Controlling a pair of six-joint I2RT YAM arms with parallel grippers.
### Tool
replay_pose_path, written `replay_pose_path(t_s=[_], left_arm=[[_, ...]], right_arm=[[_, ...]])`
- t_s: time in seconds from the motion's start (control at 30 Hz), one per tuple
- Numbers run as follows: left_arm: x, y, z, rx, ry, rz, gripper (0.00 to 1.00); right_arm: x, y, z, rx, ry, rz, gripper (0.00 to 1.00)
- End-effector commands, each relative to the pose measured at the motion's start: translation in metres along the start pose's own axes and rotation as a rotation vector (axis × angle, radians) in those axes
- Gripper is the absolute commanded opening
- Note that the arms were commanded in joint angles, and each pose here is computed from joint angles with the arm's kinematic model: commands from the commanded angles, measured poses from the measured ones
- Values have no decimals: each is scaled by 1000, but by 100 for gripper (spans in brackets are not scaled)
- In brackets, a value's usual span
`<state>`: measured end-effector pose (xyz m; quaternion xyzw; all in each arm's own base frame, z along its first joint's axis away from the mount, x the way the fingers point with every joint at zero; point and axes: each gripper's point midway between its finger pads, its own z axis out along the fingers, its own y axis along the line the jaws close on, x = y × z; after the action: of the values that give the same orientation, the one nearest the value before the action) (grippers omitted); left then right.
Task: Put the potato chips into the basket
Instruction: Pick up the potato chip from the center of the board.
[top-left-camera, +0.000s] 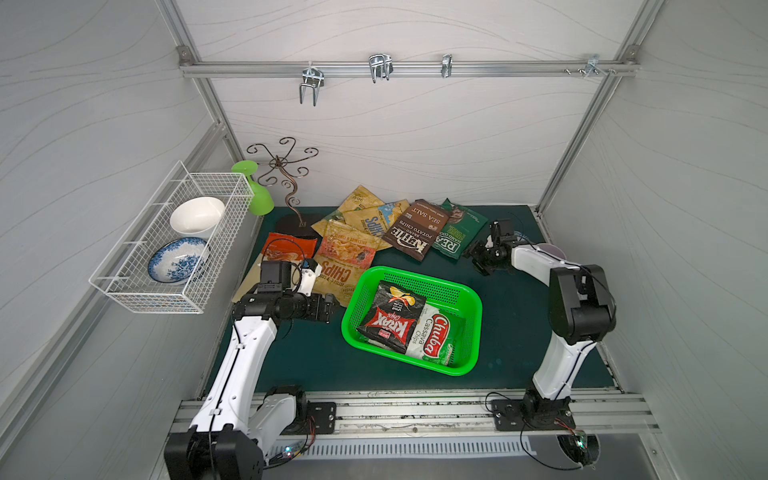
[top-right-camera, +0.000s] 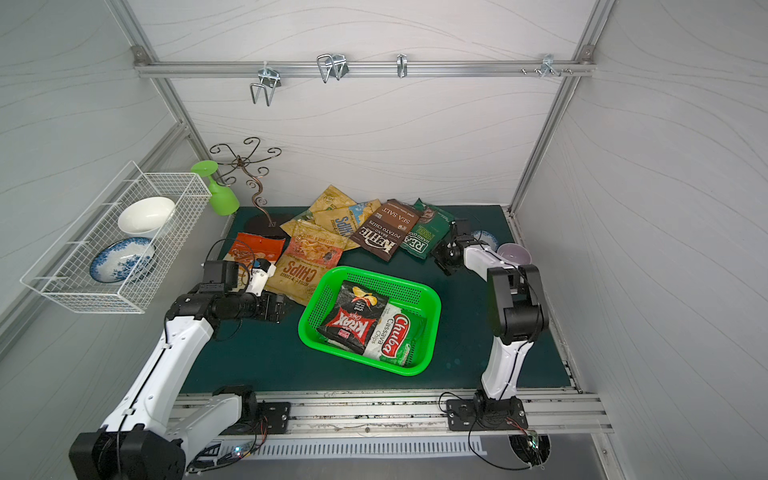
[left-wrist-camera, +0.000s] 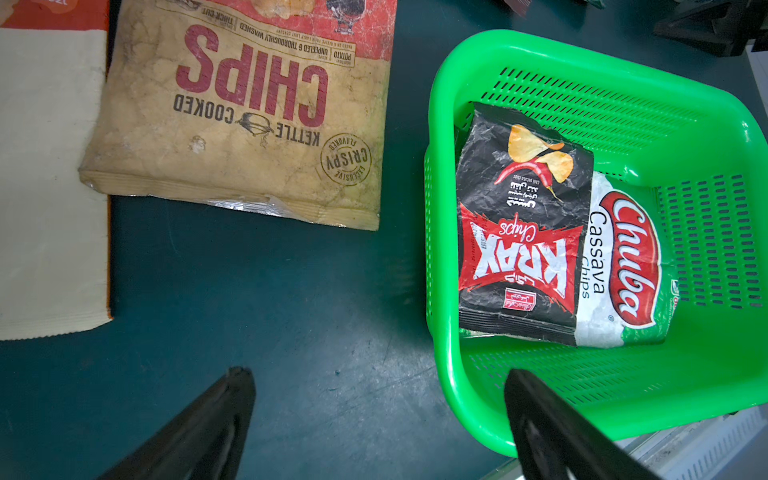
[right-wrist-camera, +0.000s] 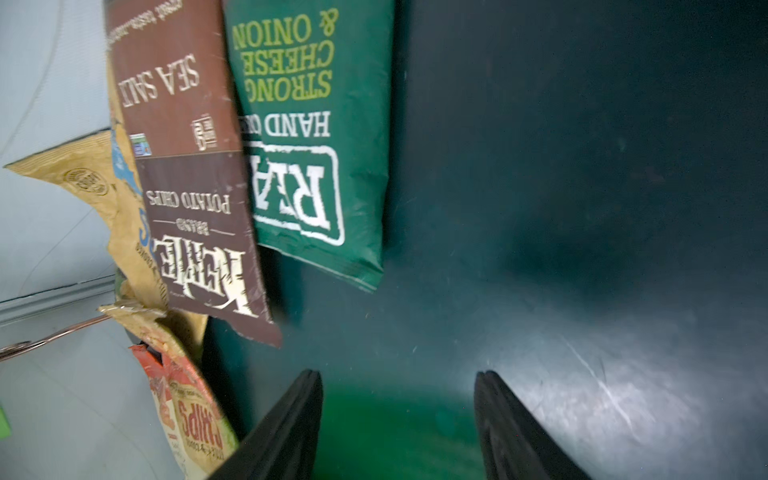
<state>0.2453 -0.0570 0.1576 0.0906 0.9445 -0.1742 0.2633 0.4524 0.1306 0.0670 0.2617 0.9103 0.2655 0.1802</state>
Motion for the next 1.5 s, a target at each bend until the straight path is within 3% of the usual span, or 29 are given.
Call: replay_pose_path(t_s=[0.0,0.67,0.8,0.87,0.93,1.1,1.47], left_arm=[[-9,-3,-3,10,-38,23,98],[-10,-4,-5,14,-45,27,98],[-10,-4,-5,14,-46,29,98],[-10,-4,-5,12,-47,28,98],[-10,-4,-6,13,-49,29,98],[-11,-5,-6,15,-52,31,98],[-10,-6,-7,16,-53,34,98]], right_arm=[[-13,5,10,-19,-24,10,62],[-23,18,74,-97,1,37,55],[-21,23,78,-105,7,36,41],[-21,26,76,-116,6,30,27],[-20,31,71,-133,4,20,14],[-25,50,38,-179,-48,-31,2],[-36,118,-71,-266,-207,-191,0]])
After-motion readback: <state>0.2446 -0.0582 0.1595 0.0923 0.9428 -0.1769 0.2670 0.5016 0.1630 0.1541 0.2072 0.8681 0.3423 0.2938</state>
